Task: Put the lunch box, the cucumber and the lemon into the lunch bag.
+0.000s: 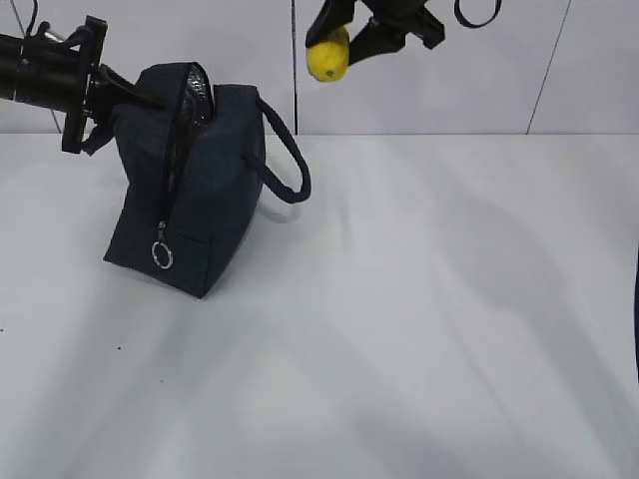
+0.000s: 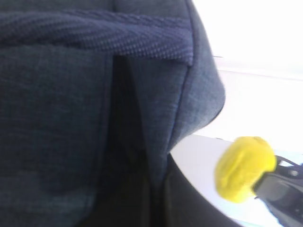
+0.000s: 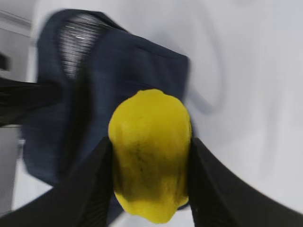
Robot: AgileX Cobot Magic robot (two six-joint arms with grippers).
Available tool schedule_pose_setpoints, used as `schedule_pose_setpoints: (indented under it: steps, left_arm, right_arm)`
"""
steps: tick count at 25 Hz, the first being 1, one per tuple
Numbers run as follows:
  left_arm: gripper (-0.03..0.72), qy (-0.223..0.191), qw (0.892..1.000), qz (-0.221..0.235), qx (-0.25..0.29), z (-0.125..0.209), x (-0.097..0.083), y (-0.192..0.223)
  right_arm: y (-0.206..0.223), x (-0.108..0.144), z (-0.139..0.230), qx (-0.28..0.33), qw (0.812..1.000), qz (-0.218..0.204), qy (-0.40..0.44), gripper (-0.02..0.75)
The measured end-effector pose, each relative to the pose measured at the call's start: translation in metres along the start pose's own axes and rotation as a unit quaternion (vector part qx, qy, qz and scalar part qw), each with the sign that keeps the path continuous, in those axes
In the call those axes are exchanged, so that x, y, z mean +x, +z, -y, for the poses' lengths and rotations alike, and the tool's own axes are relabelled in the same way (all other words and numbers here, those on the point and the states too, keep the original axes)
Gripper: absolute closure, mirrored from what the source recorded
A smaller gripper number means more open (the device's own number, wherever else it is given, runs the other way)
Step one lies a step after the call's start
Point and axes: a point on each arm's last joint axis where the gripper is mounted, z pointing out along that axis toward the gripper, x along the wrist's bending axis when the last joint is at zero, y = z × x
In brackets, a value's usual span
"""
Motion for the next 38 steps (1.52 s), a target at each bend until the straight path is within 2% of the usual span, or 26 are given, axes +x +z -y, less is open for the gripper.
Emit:
schedule_pose_setpoints:
  steps: [4,15,21,29,31,36,38]
  left_arm:
    - [0.697,0.002,0.999,0.038,0.008,0.006,-0.013,0.014]
    - [0.697,-0.013,0.992,0.122,0.034,0.030,-0.043,0.061]
    - [0.697,-0.036,0.983,0.172,0.047,0.042,-0.059,0.082]
    - [0.697,-0.037,0.981,0.182,0.058,0.051,-0.065,0.092]
    - [0.697,-0.037,0.981,0.182,0.058,0.051,-0.065,0.092]
    - [0.697,-0.037,0.981,0.181,0.057,0.050,-0.065,0.092]
    - [0.697,-0.036,0.981,0.181,0.057,0.050,-0.065,0.092]
  right_arm:
    - [-0.008,0.009,-0.002,-0.007,1.000,-0.027,-0.007,0.381]
    - [-0.005,0.007,-0.001,0.000,1.000,-0.022,-0.008,0.382]
    - [0.020,-0.008,0.001,0.021,1.000,-0.008,0.002,0.382]
    - [0.038,-0.019,0.004,0.036,0.999,0.002,0.009,0.380]
    - [0.038,-0.019,0.004,0.035,0.999,0.005,0.008,0.358]
    - [0.038,-0.021,0.003,0.033,0.999,0.016,0.004,0.214]
    - [0.038,-0.022,0.003,0.033,0.999,0.016,0.004,0.188]
